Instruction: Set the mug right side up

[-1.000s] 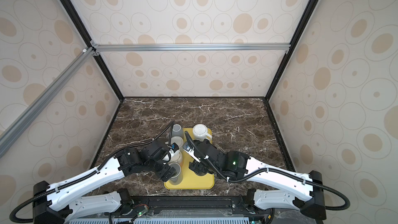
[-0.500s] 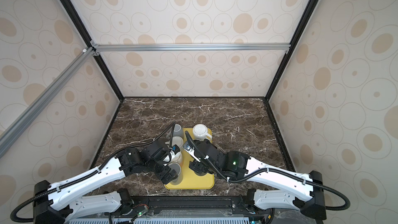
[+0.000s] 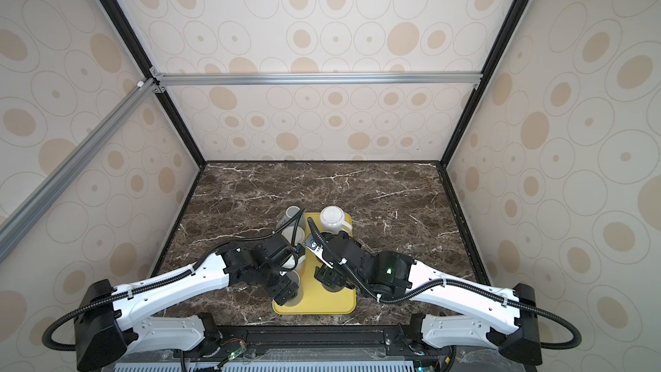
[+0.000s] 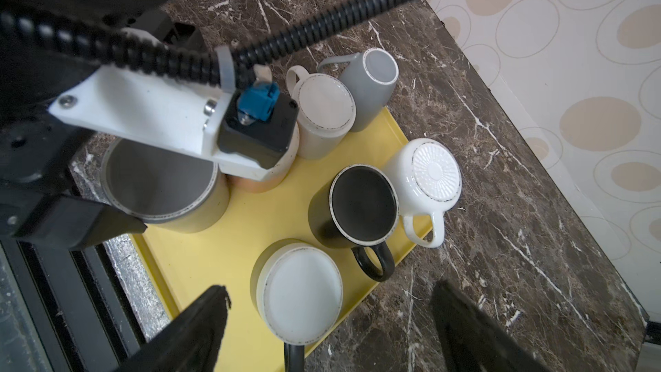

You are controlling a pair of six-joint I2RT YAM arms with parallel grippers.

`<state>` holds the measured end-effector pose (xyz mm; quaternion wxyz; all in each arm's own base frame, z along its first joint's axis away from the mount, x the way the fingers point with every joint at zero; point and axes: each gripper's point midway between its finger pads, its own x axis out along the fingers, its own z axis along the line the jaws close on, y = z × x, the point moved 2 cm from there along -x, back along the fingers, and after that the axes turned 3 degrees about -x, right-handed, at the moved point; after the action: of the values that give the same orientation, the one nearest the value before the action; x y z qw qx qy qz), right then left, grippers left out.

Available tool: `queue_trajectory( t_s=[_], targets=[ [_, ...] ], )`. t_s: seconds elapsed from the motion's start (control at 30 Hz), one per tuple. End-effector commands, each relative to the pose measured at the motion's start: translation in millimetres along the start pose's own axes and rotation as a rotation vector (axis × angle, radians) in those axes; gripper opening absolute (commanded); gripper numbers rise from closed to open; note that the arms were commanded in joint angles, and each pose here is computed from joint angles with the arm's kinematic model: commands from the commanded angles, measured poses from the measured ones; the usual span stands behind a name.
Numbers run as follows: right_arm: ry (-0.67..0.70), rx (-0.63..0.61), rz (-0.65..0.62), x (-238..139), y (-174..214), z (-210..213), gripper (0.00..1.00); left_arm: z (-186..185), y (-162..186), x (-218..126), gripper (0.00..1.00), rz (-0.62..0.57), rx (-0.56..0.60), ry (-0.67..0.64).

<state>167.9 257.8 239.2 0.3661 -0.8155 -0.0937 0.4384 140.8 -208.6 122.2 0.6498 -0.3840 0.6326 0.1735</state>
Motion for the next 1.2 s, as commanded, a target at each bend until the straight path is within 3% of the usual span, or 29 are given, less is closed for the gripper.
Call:
queue_trajectory(
  t_s=[0.0, 0.43, 0.7, 0.9, 1.17],
  targets=[
    [0.017, 0.004, -0.005, -1.3, 1.1, -1.8, 0.92, 7.3, -4.3, -6.3, 0.95, -0.012, -0.01, -0.058],
    [0.026, 0.0, 0.002, 3.7, 0.4, -1.3, 0.93, 0.0, 6.8, 1.1, 0.9, 0.024, -0.121, -0.008],
    [0.025, 0.015, -0.031, -0.8, -4.7, -3.1, 0.93, -0.9, 12.7, 4.9, 0.82, -0.037, -0.239, 0.009],
    [0.031, 0.032, -0.056, -7.8, -7.1, -6.7, 0.93, -2.2, -4.3, -3.8, 0.78, -0.133, -0.321, 0.018],
    [0.031, 0.041, -0.067, -11.0, -7.0, -7.8, 0.93, -8.4, -11.0, 3.6, 0.79, -0.176, -0.343, -0.014]
  ],
)
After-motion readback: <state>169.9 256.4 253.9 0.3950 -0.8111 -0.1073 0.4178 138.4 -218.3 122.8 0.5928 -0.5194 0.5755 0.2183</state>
